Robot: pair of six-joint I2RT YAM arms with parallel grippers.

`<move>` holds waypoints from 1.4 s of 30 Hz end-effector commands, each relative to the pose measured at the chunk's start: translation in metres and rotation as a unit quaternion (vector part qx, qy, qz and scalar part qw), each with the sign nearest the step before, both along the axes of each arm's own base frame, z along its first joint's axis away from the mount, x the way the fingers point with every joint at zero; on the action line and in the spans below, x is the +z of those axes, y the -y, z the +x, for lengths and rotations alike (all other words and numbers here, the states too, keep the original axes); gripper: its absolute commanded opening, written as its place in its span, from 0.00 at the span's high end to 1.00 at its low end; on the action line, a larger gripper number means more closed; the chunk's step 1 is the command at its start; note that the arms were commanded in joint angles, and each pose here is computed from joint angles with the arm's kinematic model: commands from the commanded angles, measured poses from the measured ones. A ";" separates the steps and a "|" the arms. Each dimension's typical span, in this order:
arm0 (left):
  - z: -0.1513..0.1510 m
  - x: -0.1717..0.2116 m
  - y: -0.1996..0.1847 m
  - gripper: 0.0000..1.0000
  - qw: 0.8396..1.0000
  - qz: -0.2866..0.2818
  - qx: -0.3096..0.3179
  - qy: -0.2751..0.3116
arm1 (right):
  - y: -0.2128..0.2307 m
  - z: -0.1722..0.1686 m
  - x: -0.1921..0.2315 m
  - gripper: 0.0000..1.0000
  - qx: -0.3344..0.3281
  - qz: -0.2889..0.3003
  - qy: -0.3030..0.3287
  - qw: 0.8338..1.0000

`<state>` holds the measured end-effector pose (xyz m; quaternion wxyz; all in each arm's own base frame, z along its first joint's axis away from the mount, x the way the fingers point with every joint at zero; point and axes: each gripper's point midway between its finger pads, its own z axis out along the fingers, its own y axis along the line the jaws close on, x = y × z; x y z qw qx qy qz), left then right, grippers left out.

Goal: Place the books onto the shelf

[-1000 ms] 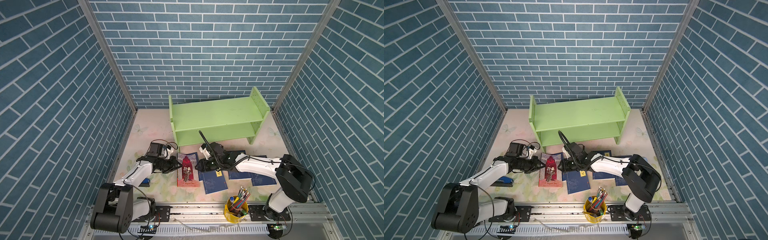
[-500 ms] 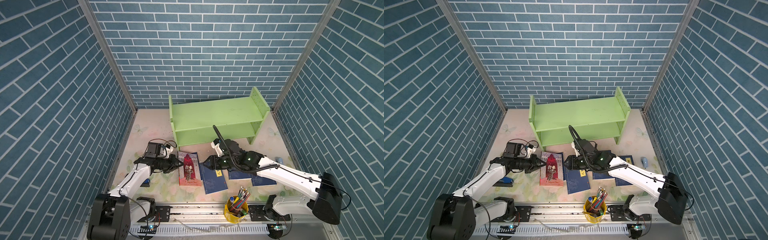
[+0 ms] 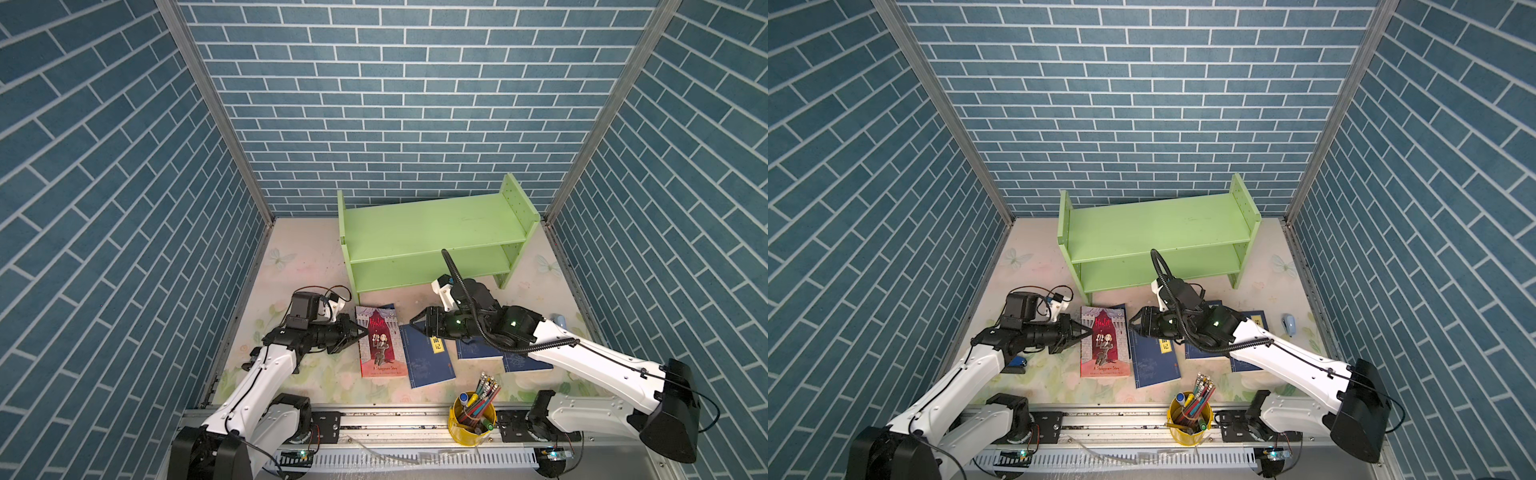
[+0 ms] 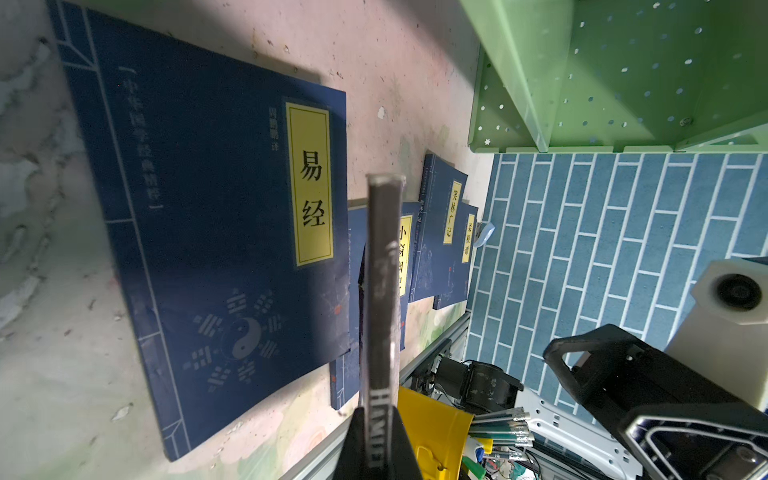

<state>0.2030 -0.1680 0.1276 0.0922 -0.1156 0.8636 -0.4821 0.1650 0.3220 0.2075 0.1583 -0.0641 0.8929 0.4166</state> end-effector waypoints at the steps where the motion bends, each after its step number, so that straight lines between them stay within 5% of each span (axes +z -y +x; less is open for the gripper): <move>1: 0.000 0.016 0.008 1.00 0.999 -0.025 -0.006 0.022 | 0.007 -0.002 0.023 0.41 -0.026 0.032 -0.004 0.999; 9: -0.016 0.039 0.015 1.00 0.995 -0.042 -0.036 0.080 | 0.009 -0.010 0.029 0.40 -0.033 0.060 -0.030 0.997; 22: 0.026 0.108 0.030 1.00 0.979 -0.062 -0.029 0.193 | 0.010 -0.007 0.045 0.40 -0.100 0.093 -0.053 0.989; 42: 0.061 0.130 0.036 1.00 0.977 -0.079 0.032 0.193 | -0.026 -0.044 0.031 0.35 -0.141 0.139 -0.061 0.978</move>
